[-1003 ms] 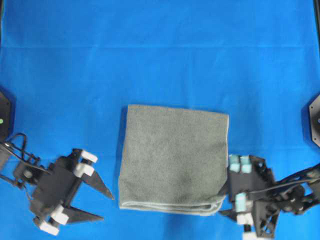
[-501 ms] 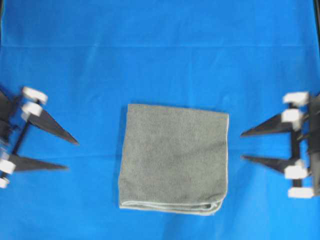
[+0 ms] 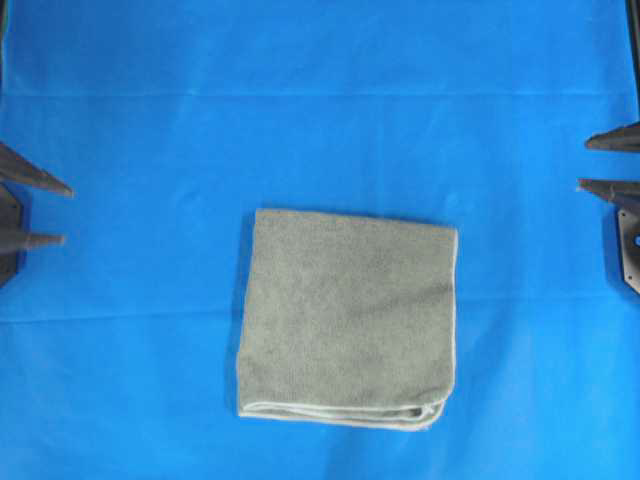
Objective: Fold a large towel.
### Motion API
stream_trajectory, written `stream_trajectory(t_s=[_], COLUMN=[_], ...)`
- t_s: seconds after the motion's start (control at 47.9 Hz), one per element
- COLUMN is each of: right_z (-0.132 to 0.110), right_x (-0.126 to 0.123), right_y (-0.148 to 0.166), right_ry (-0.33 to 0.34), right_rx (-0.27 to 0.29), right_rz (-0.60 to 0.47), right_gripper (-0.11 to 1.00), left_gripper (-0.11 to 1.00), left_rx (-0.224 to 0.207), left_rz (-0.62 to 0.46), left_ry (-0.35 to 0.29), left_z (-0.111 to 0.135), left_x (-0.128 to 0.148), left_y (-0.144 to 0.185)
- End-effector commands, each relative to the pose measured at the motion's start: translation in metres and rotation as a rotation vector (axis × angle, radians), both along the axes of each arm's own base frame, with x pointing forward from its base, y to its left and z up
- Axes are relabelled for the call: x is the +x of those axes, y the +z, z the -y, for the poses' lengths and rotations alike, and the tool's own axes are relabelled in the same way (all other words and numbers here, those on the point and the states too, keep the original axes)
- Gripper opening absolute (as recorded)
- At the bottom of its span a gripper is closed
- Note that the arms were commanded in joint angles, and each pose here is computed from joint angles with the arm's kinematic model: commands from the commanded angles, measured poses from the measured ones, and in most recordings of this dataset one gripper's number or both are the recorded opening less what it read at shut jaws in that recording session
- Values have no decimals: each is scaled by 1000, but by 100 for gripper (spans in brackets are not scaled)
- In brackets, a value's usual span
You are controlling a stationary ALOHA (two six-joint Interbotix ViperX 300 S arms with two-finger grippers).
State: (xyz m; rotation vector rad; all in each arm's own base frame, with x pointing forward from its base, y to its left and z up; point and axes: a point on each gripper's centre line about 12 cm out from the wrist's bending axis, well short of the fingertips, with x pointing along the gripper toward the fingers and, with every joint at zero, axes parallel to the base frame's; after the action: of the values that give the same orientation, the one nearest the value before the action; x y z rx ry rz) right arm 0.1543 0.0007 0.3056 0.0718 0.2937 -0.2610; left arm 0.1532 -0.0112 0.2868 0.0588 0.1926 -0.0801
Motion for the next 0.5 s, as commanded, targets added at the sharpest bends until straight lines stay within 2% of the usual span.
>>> stream_trajectory(t_s=[0.0,0.188,0.292,0.48], right_z=[4,7,6,6], right_x=[-5,-9,-7,-6], right_y=[-13,-43,-49,-51], right_ry=[-16,-57,-67,-72], right_rx=[14,80,86,82], right_rz=[6,-20,-38,-38], right_gripper=[53,53,53,53], left_gripper=[53,53,53,53], left_rx=[-6,-51,-66,-67], left_rz=[1,-17,-25,-32], left_ry=[38,106,114,115], left_z=[-6,-14,-15,-15], left_x=[-4,-15,-16,-15], left_y=[-8,-36,-41,-43])
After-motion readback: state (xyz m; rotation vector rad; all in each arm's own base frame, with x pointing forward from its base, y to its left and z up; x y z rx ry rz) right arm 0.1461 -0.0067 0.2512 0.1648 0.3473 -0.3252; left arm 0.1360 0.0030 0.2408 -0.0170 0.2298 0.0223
